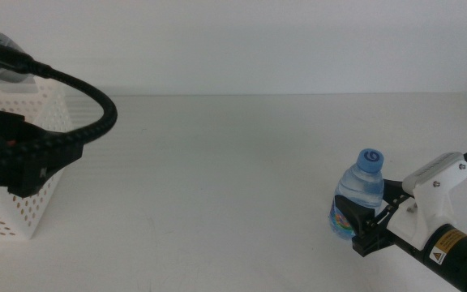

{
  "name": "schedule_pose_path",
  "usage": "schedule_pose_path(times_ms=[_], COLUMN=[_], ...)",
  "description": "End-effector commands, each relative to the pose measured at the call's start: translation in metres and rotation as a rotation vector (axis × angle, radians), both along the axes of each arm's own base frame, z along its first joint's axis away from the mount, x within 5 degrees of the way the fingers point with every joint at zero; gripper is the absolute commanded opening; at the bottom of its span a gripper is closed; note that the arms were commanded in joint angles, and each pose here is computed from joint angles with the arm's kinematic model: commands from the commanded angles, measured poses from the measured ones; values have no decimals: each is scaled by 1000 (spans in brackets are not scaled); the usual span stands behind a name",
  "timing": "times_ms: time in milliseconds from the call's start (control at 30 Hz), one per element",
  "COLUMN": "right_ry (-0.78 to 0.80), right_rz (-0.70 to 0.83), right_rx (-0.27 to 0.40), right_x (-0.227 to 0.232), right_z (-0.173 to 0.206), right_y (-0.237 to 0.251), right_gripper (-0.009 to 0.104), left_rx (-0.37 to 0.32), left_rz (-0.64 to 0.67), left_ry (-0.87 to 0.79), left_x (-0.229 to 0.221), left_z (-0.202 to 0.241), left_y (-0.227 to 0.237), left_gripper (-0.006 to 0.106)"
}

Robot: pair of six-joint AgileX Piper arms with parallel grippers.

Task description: Use arms to grab the bottles and put them into the dustbin to the left of the table.

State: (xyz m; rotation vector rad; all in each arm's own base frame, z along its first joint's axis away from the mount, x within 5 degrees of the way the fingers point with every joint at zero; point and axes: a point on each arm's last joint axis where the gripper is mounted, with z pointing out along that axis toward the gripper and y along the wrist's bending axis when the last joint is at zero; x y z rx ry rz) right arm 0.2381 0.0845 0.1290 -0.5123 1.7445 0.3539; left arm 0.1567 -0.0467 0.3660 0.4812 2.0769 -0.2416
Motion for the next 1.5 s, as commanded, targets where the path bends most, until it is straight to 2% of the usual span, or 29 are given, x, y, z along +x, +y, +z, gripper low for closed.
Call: schedule_pose_path(times_ms=[0, 67, 233, 367, 633, 800, 900, 1067, 1333, 1467], right_ry=[-200, -178, -102, -114, -128, -152, -164, -196, -171, -174], right_rz=[43, 59, 129, 204, 243, 291, 317, 369, 400, 413], right_rx=[140, 190, 241, 238, 188, 199, 208, 181, 148, 107], right_x=[2, 2, 15, 35, 83, 112, 129, 155, 164, 165], right_z=[29, 32, 39, 56, 95, 112, 113, 112, 90, 81], right_y=[7, 11, 26, 43, 79, 107, 125, 161, 186, 188], right_gripper=[22, 0, 0, 0, 0, 0, 0, 0, 0, 0], left_rx=[-51, -51, -51, -51, -51, -51, -51, -51, -51, -51], left_rz=[18, 18, 19, 19, 19, 19, 19, 19, 19, 19], left_ry=[-78, -78, -79, -79, -79, -79, -79, -79, -79, -79], left_x=[0, 0, 0, 0, 0, 0, 0, 0, 0, 0], left_z=[15, 15, 15, 15, 15, 15, 15, 15, 15, 15], left_y=[0, 0, 0, 0, 0, 0, 0, 0, 0, 0], left_gripper=[76, 76, 76, 76, 76, 76, 76, 76, 76, 76])
